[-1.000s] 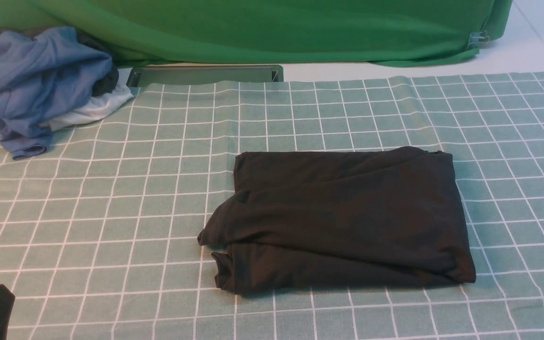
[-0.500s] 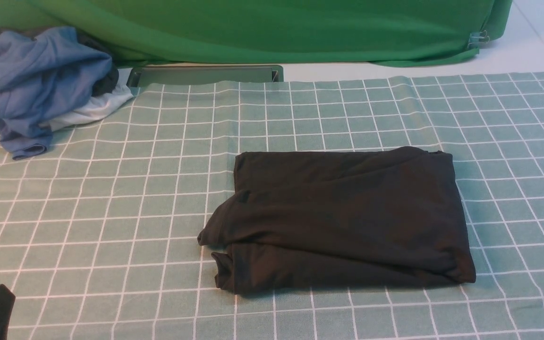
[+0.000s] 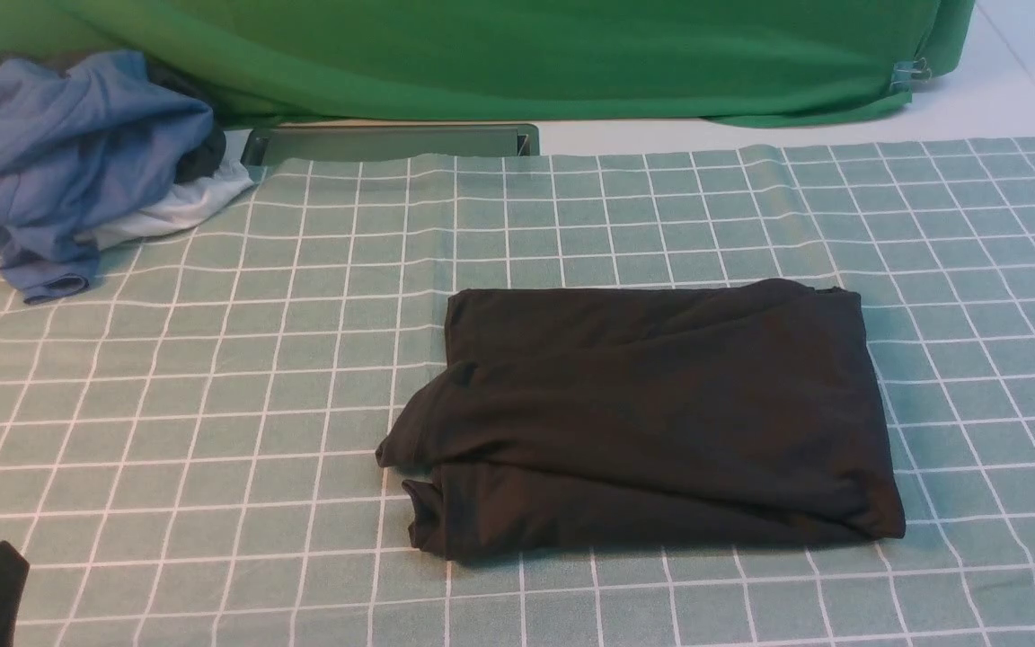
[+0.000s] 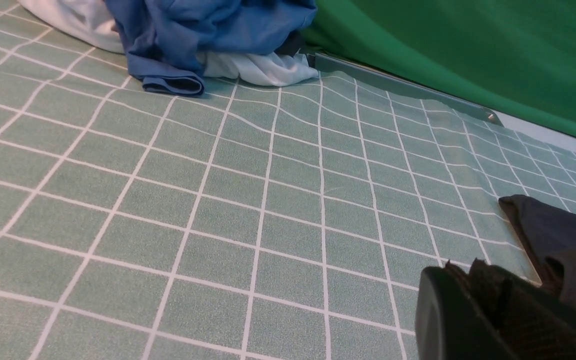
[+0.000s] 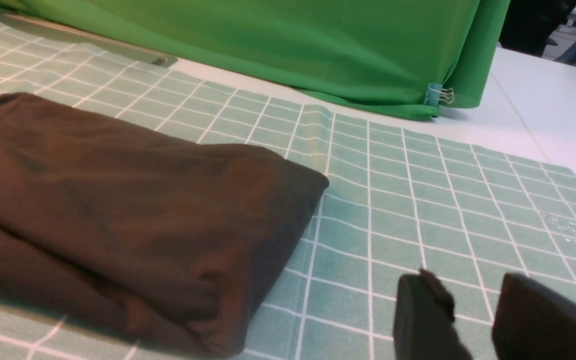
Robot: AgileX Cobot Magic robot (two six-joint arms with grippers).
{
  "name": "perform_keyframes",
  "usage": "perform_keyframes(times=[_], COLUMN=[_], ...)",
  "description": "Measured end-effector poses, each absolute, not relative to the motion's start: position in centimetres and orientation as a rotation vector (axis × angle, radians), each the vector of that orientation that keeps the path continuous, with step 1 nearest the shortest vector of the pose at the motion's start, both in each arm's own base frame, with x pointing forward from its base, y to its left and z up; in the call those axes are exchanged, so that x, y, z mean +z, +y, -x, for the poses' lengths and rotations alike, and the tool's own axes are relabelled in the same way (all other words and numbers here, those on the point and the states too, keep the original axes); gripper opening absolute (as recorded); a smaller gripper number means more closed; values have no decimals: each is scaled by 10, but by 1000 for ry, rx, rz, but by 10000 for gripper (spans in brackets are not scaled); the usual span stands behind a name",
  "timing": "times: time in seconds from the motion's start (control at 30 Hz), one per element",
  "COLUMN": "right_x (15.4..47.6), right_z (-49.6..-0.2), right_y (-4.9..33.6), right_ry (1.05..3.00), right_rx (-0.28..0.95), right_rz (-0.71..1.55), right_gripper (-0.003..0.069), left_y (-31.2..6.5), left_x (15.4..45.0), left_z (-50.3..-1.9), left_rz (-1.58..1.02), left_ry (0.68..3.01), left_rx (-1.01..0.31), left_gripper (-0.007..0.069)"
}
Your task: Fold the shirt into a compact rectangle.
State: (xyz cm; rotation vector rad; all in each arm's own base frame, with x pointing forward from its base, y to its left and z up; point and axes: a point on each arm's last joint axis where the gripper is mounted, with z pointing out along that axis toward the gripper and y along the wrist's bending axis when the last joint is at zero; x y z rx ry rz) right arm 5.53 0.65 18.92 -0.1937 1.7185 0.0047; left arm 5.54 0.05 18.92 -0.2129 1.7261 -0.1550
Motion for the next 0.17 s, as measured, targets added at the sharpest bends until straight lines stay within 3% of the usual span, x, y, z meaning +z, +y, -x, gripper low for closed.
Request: perform_keyframes(times=[0.17], right_x=[189], right_z=[-55], right_y=[7], right_ry=[1718], right_rx=[5], right_rz=[194], right_gripper=[240], left_y=[0], left_x=[189], left_z=[-55], left_rz=[212], left_ry=[1726], left_rx=[-154], left_gripper=[34])
